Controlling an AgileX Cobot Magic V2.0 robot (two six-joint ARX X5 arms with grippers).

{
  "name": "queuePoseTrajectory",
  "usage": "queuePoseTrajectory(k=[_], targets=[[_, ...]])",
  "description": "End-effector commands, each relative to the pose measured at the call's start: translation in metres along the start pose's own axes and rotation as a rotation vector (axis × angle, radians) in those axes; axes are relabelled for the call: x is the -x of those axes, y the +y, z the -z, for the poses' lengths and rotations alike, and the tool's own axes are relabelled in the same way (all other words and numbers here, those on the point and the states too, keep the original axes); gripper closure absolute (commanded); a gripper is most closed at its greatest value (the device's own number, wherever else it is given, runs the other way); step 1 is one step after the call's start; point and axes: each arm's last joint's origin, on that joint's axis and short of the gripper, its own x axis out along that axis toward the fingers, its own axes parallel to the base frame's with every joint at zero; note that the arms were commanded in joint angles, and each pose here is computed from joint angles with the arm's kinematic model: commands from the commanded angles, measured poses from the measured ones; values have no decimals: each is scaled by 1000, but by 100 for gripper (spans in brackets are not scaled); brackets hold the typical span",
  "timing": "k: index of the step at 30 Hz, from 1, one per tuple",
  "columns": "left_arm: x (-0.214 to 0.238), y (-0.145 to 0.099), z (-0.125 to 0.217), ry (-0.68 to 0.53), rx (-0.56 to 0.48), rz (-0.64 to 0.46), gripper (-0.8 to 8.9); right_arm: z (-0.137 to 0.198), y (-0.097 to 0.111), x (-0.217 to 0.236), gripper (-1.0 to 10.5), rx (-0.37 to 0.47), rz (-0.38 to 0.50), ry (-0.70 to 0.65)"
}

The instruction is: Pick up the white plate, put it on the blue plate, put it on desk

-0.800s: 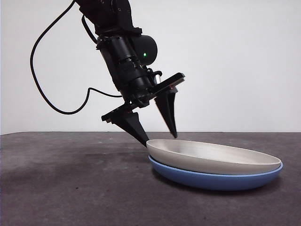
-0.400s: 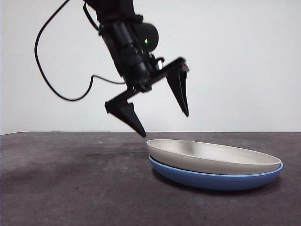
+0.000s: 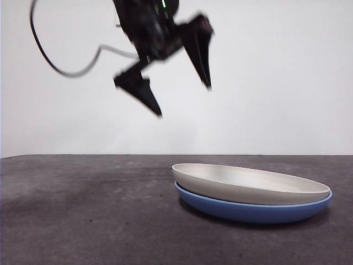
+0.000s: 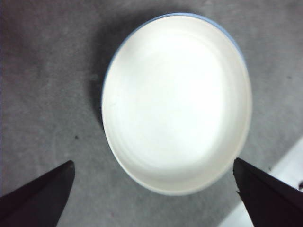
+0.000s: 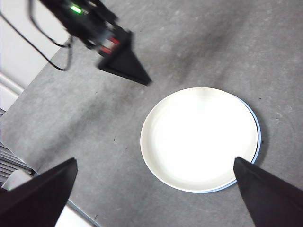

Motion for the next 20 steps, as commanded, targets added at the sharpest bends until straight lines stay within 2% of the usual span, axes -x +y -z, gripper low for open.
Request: queuePoseTrajectory(k=[1, 4, 11, 17, 20], targets=[[41, -18, 9, -75, -85, 3, 271, -4, 3, 3, 345, 2, -7, -16], [78, -31, 29, -114, -128, 2, 272, -4, 3, 3, 345, -2, -7, -15], [166, -62, 85, -317, -237, -4, 271, -1, 2, 3, 345, -44, 5, 7], [213, -79, 135, -458, -314, -5, 272, 2, 1, 3, 345, -75, 16, 37], [222, -80, 160, -497, -334, -19, 273, 3, 1, 3, 345, -93, 38, 43]])
